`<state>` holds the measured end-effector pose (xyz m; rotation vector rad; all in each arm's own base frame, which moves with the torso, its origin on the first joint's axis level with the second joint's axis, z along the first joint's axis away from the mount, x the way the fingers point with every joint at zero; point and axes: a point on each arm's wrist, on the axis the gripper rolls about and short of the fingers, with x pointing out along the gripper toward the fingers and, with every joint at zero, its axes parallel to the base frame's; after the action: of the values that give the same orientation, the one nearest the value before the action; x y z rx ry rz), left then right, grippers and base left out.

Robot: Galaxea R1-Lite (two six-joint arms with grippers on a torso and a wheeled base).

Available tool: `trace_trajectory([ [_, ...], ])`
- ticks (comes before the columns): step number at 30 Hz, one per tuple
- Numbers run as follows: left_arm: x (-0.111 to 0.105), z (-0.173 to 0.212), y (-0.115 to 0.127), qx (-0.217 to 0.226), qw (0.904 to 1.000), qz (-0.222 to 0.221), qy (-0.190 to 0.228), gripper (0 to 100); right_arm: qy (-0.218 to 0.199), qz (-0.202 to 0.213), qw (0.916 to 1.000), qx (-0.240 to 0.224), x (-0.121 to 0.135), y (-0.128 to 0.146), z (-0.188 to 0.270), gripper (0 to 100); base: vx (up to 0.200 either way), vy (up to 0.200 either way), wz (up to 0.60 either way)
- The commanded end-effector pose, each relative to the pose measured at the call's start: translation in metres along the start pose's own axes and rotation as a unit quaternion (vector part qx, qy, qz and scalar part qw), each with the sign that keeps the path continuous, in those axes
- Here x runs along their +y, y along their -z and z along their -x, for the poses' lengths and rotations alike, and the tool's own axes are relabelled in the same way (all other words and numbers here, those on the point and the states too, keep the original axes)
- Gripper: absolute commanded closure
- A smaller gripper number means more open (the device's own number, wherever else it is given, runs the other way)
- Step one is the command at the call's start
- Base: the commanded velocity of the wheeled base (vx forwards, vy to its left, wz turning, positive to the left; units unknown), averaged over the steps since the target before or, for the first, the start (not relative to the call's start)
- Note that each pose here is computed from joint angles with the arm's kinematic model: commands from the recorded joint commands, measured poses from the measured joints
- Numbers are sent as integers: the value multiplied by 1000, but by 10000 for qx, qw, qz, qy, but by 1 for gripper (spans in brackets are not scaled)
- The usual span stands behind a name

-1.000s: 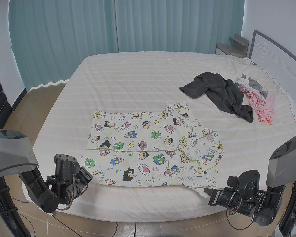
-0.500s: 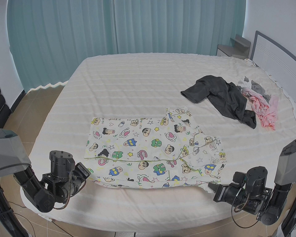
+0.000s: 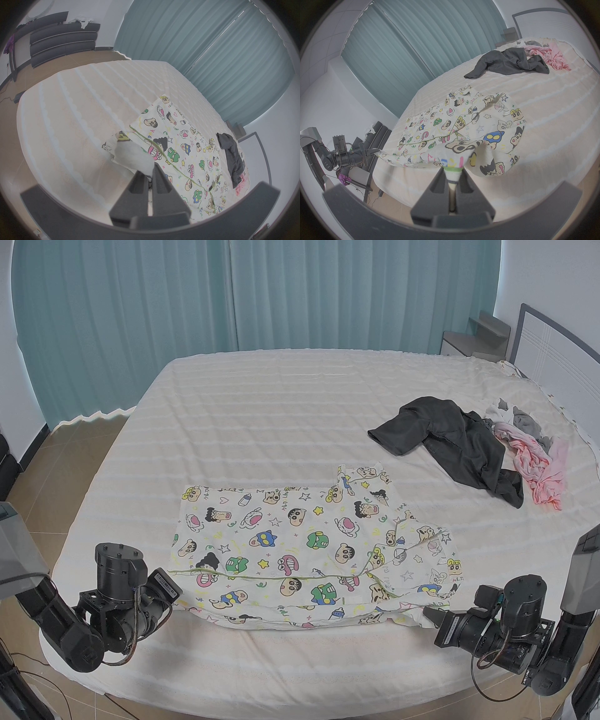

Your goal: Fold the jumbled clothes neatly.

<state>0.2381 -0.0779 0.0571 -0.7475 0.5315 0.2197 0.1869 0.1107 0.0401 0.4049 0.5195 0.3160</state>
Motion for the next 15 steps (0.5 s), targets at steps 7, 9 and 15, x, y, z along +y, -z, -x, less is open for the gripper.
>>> trace_trajectory([
  [7, -2, 3, -2, -36, 10000, 12, 68, 100, 15, 14, 10000, 26, -1, 2, 3, 100, 171, 0, 0],
  [9, -3, 4, -3, -53, 9999, 21, 92, 100, 3, 12, 10000, 6, -1, 1, 3, 100, 0, 0, 0],
  [15, -3, 5, -4, -62, 9999, 26, 104, 100, 2, 18, 10000, -11, -1, 0, 4, 100, 0, 0, 0],
])
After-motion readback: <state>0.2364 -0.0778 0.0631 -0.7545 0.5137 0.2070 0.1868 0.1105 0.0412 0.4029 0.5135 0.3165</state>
